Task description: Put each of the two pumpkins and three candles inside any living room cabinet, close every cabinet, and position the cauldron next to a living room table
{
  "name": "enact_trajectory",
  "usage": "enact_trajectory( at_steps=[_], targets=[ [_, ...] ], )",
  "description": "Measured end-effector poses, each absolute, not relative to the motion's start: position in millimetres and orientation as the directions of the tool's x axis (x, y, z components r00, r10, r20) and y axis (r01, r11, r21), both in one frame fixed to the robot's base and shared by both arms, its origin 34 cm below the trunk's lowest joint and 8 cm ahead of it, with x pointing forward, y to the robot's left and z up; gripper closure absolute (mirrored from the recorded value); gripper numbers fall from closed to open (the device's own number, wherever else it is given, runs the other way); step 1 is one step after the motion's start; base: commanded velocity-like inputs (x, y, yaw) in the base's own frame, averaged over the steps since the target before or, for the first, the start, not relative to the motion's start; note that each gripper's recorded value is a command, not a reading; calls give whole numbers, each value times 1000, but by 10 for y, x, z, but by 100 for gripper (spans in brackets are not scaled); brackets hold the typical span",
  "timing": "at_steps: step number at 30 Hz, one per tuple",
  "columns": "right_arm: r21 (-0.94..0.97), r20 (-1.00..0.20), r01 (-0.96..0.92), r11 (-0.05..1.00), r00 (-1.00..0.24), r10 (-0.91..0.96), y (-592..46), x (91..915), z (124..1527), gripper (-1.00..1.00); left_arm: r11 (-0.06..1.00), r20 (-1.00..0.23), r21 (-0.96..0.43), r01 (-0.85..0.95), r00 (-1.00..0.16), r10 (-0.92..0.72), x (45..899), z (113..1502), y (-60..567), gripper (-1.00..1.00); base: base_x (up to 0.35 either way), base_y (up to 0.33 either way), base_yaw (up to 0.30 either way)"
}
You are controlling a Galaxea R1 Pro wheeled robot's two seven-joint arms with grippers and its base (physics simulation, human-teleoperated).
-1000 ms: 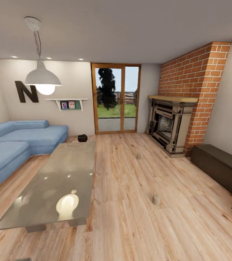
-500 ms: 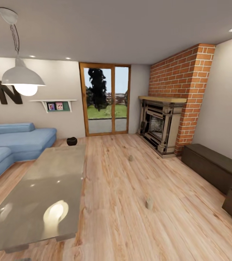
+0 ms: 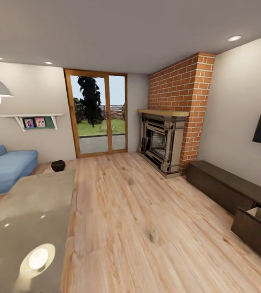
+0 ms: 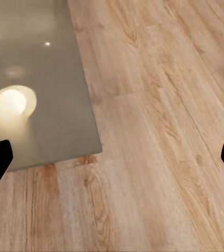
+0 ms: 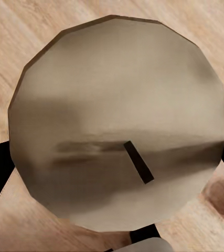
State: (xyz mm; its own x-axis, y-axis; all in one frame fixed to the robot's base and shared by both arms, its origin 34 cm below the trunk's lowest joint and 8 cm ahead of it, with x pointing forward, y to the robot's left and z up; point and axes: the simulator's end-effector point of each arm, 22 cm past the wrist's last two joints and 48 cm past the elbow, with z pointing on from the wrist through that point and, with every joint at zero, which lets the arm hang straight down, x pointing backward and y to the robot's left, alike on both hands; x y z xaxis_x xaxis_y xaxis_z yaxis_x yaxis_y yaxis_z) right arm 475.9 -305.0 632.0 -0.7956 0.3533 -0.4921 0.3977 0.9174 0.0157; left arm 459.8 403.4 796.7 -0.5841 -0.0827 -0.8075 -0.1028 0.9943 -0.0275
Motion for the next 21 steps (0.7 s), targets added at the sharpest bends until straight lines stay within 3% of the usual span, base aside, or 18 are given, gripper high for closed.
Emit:
enact_trajectory(
  at_steps=[8,21],
  targets=[
    [15,-497,398,917,-793,352,-3068,4774,6336,100,995,-821,-19,-101,-566,-73,4627,8014,4044,-100,289,-117,-248],
    [12,-501,385,923,-797,339,-3047,4791,6343,100,995,-825,-15,-100,-561,-69,4638,8025,4047,-100,63,-43,-23]
  ],
)
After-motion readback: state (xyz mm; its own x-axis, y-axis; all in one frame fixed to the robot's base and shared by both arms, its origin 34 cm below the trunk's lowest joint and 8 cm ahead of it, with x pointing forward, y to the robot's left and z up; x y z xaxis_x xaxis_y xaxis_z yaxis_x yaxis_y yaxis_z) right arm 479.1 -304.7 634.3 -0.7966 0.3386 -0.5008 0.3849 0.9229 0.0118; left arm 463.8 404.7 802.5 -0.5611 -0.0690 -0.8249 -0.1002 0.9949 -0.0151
